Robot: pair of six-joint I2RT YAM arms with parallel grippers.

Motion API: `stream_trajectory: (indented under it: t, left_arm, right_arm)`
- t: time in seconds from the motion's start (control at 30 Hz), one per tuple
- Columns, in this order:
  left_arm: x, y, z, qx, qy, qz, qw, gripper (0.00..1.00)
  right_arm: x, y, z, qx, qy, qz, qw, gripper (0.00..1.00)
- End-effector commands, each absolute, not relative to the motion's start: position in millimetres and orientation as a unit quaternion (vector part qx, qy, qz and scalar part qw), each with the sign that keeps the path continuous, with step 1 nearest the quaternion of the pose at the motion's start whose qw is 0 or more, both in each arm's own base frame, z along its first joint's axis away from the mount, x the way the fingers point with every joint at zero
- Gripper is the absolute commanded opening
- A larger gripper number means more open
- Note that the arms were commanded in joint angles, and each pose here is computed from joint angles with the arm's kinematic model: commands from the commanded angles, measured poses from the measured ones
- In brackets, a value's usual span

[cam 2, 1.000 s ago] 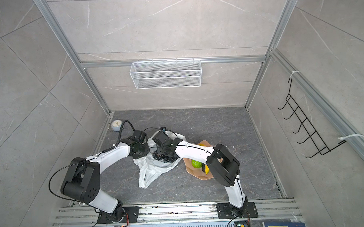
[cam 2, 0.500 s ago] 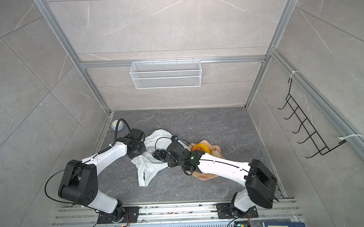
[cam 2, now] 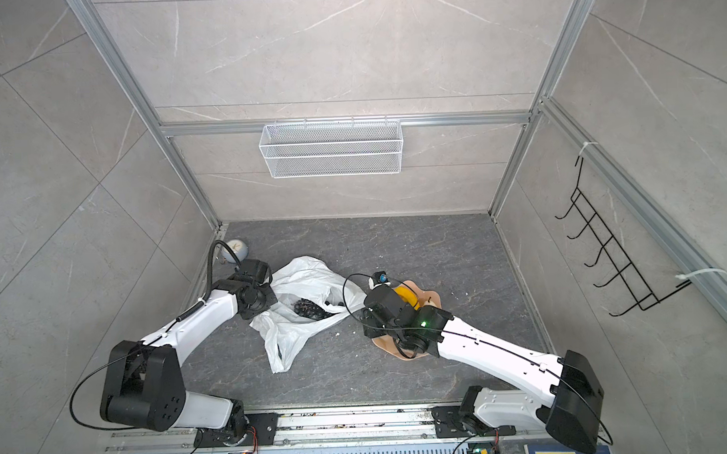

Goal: Take the fake fruits out of the plastic bag
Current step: 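Carry the lime over the pink bowl with the right gripper, then lower the lime onto the fruit in the bowl and open the right gripper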

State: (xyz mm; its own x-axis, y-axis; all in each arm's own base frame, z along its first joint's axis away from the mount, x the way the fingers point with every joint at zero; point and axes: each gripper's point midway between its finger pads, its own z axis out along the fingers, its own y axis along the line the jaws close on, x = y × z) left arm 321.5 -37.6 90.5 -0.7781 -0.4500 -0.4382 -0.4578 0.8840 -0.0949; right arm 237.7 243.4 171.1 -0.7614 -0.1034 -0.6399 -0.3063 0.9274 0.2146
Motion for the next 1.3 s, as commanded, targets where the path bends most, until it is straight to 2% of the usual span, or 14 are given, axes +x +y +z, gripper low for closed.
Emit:
stream_trajectory:
  t: [0.0,0.2,0.53,0.77,1.1,1.27]
  left_arm:
    - [309.3,-31.1,100.8,-0.243,0.94,0.012,0.238,0.0]
    - [285.7,-23.4,105.2,-0.259,0.933,0.009,0.251,0.01]
    - [266.0,-14.9,113.4,-0.268,0.924,0.007,0.275,0.03]
    - [267.8,-25.6,110.8,-0.251,0.928,-0.023,0.274,0.03]
    - [274.3,-46.3,108.0,-0.215,0.937,-0.07,0.267,0.04]
    - [273.9,-50.1,110.8,-0.205,0.938,-0.08,0.269,0.04]
  right_arm:
    - [241.8,221.5,143.8,-0.137,0.941,0.086,0.297,0.59]
    - [263.1,226.3,130.4,-0.181,0.94,0.015,0.288,0.59]
    - [283.0,237.0,107.7,-0.203,0.939,-0.029,0.275,0.64]
    - [291.6,229.4,93.4,-0.182,0.948,-0.035,0.26,0.66]
    - [288.3,228.1,97.0,-0.179,0.948,-0.025,0.262,0.81]
    - [283.8,224.6,109.8,-0.171,0.947,-0.013,0.273,0.82]
